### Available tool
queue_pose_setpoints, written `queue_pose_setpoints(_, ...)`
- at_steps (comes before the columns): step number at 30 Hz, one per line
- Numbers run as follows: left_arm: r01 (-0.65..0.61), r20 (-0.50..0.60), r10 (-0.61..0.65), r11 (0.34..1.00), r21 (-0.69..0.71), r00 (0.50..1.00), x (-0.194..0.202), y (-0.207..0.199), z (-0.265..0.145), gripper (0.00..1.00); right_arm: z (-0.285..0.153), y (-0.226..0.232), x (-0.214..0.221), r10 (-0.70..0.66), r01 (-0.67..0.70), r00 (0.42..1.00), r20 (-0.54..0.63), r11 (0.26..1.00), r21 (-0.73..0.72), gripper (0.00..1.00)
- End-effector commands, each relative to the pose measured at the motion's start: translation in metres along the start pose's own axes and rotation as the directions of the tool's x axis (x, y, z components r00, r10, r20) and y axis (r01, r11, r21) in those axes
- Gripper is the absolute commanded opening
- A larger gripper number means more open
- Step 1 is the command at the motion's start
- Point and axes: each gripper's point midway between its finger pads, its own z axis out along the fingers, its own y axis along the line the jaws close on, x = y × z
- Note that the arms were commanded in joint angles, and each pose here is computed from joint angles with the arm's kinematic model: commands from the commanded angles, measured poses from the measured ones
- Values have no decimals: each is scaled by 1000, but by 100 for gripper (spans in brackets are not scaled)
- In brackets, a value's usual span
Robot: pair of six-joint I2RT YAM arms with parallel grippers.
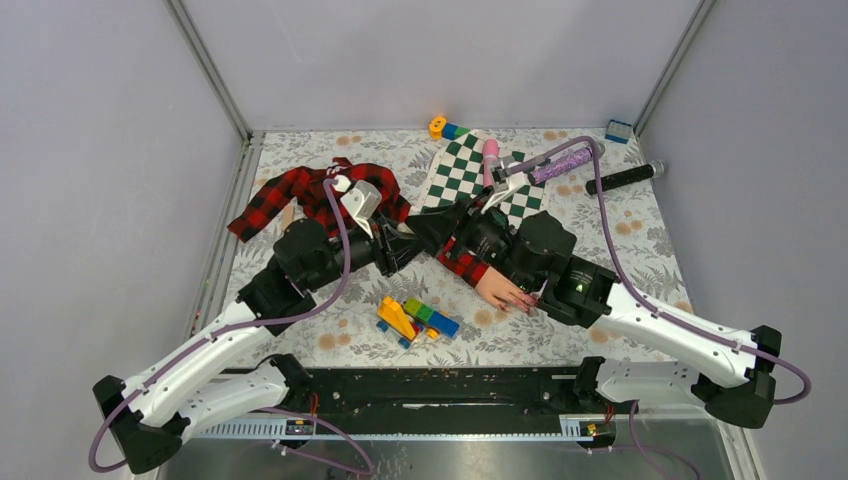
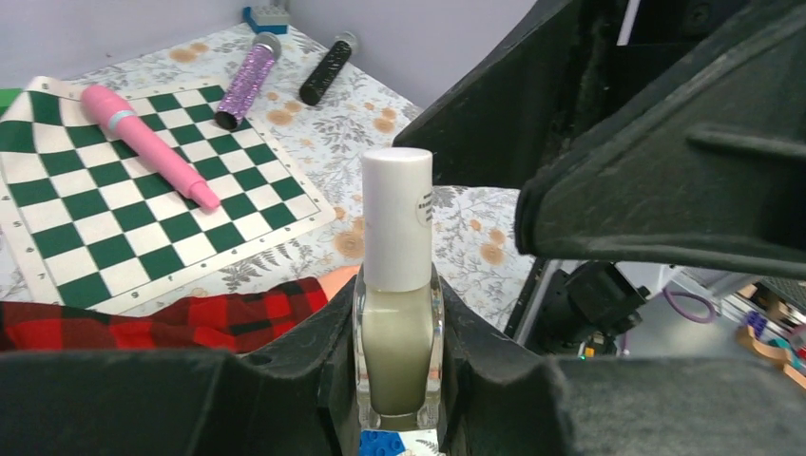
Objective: Paint the nails
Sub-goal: Unscrew the nail polish bottle.
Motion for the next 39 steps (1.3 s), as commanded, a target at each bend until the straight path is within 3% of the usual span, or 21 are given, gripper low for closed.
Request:
queue_pose_setpoints(1,-40,76,45,996,-74,996,-22,8,-4,0,4,13,-33,51,-54,994,95,998,23,57)
queue_pose_setpoints(8,-35,58,42,992,-123,997,-18,16,-4,0,14,7,-23,65,-69,997,49,994,82,48)
queue_pose_setpoints(17,-27,72,43,976,-216,996,-18,32,-8,0,18,6,-11,114,-114,993,6,988,100,48)
queue_pose_setpoints(39,-39,61,54,971,-236,997,-15,33,-8,0,39,8,8,139,-129,988,-70,983,131,44)
